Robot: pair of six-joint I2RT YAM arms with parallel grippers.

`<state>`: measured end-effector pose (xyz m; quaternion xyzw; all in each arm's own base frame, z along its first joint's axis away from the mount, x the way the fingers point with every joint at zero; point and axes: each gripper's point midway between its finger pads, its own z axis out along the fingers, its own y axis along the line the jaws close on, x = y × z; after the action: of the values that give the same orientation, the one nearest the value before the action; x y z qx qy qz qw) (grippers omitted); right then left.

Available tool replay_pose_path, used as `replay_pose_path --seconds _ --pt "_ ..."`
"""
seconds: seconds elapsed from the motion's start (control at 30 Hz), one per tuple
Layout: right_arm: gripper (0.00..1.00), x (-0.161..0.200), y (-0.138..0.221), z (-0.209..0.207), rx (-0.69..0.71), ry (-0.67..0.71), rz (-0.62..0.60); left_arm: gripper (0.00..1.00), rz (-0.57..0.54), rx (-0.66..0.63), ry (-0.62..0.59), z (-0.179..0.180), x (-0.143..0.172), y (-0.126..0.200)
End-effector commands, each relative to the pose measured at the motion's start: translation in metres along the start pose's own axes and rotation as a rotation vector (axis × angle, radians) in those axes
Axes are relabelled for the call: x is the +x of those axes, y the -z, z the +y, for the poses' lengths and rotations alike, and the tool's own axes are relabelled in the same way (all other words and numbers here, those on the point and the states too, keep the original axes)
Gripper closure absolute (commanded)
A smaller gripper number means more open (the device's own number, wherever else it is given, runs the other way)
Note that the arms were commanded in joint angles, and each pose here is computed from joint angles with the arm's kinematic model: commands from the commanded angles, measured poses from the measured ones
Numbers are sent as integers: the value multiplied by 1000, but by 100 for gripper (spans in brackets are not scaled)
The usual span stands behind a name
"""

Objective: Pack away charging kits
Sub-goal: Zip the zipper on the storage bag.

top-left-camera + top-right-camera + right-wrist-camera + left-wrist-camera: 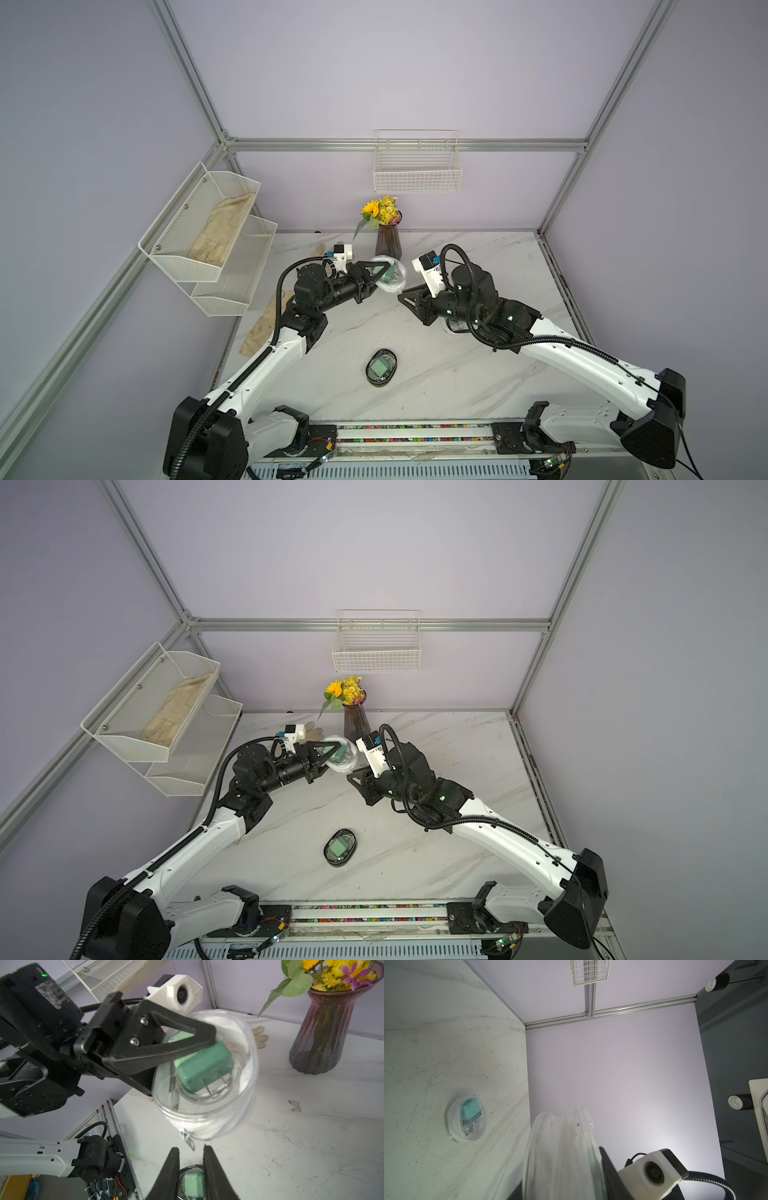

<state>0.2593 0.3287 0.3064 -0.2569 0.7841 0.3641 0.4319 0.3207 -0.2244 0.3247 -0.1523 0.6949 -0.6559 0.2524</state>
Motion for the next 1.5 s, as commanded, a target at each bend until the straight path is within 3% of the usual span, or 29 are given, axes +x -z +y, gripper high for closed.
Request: replay_pose_path --seconds 0.0,0.37,0.57,1.1,1.47 --pt "76 -26 7 6 1 33 -78 83 -2 139 -96 -61 -4 3" --pt "80 -24 -1 19 -55 49 -57 83 5 123 -84 -50 -4 0" --pt "100 -29 -3 24 -75 51 -62 84 0 111 -94 -50 -4 2" --pt "100 -21 12 -3 97 22 -5 88 -27 82 -144 -49 -7 9" --pt "100 -6 9 -36 230 56 158 99 0 55 -204 -51 -11 24"
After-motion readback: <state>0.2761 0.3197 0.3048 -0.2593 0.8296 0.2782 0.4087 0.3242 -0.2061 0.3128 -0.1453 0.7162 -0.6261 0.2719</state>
